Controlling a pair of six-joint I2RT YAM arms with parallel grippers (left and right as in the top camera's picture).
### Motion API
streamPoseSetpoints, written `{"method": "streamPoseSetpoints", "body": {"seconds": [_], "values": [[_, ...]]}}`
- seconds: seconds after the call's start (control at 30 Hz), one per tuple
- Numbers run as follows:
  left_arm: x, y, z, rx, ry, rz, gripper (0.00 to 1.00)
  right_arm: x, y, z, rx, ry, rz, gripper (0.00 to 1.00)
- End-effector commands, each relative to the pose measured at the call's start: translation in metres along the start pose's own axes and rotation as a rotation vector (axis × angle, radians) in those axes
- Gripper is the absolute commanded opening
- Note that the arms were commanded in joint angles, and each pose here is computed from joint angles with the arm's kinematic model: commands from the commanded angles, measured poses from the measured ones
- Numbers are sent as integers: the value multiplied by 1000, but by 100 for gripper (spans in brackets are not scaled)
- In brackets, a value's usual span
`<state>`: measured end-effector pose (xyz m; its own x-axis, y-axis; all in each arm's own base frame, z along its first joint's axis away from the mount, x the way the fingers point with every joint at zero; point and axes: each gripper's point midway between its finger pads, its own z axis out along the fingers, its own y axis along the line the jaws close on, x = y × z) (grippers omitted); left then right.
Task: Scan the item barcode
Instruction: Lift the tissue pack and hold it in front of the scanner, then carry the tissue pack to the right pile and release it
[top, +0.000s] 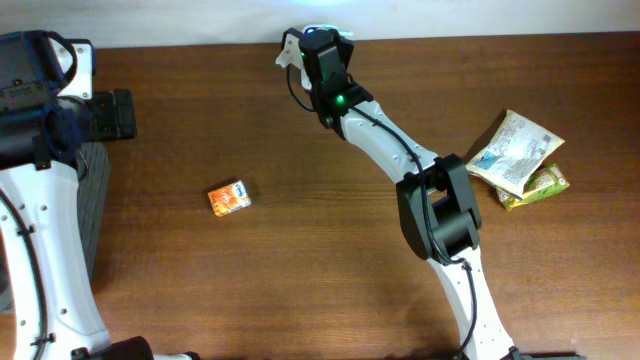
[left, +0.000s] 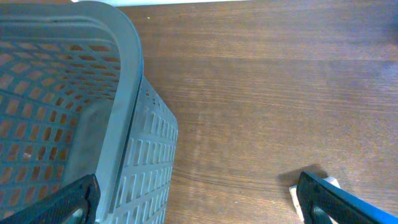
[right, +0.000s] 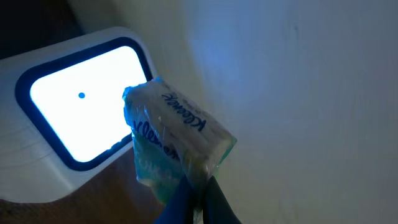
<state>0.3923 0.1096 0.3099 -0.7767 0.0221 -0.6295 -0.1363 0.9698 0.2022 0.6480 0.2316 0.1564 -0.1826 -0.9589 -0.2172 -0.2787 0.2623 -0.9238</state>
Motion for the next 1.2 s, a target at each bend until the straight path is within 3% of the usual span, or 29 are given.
{"method": "streamPoseSetpoints", "body": {"seconds": [0.0, 0.63, 0.93, 1.03, 1.17], "values": [[1, 3, 0, -7, 2, 11, 99, -1, 5, 7, -12, -34, -13, 4], [1, 3, 0, -7, 2, 11, 99, -5, 5, 1, -35, -43, -22, 4], [1, 3, 0, -7, 2, 11, 99, -4, -95, -67, -84, -102, 397, 4], [1, 3, 0, -7, 2, 11, 99, 15, -112, -115, -202, -30, 641, 4], [1, 3, 0, -7, 2, 11, 99, 59, -96, -165, -400, 166, 900, 4]]}}
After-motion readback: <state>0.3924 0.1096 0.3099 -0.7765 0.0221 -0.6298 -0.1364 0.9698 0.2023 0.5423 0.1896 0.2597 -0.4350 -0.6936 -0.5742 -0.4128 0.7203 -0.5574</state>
